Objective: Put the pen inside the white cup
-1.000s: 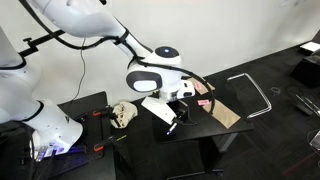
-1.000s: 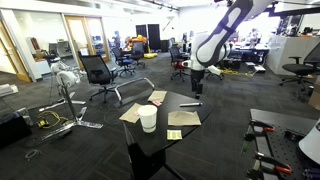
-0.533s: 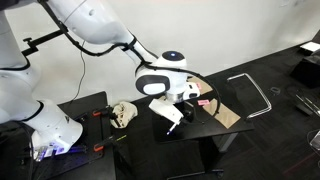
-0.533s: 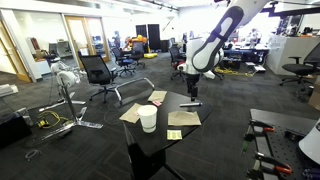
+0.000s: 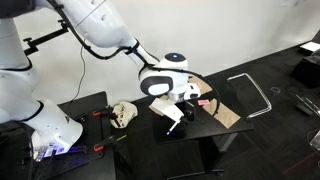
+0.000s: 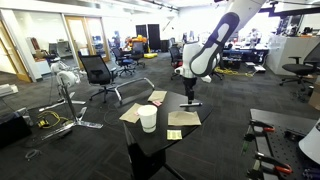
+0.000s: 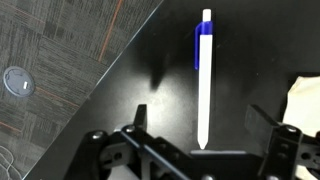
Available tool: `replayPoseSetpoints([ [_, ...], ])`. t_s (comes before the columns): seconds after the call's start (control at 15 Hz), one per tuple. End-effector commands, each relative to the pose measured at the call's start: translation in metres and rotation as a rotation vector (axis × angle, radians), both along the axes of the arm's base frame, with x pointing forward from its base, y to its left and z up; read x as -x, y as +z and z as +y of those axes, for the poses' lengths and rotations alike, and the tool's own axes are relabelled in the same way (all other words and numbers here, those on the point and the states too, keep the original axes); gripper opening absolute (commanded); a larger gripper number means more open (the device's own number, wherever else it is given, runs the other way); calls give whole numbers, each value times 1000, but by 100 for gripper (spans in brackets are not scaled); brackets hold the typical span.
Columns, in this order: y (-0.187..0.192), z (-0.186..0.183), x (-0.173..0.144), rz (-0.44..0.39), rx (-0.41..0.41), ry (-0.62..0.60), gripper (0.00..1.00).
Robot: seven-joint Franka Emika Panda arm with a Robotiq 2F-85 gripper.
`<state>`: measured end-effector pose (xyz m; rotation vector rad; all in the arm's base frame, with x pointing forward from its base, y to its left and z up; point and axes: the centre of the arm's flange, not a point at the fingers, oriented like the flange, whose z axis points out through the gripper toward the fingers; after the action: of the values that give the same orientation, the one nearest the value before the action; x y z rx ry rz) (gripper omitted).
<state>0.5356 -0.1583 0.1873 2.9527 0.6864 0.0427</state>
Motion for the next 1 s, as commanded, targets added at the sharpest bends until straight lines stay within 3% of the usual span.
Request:
replayPoseSetpoints([
  [0.0, -5, 2, -8, -5, 6, -23, 100],
  [0.33, -10, 4, -9, 4, 0, -17, 67],
  [0.53, -12, 5, -11, 7, 0, -14, 64],
  [0.6, -12, 5, -11, 8, 0, -13, 59],
  [0.73, -14, 5, -13, 12, 0, -10, 40],
  [0.93, -17, 5, -14, 19, 1, -8, 33],
])
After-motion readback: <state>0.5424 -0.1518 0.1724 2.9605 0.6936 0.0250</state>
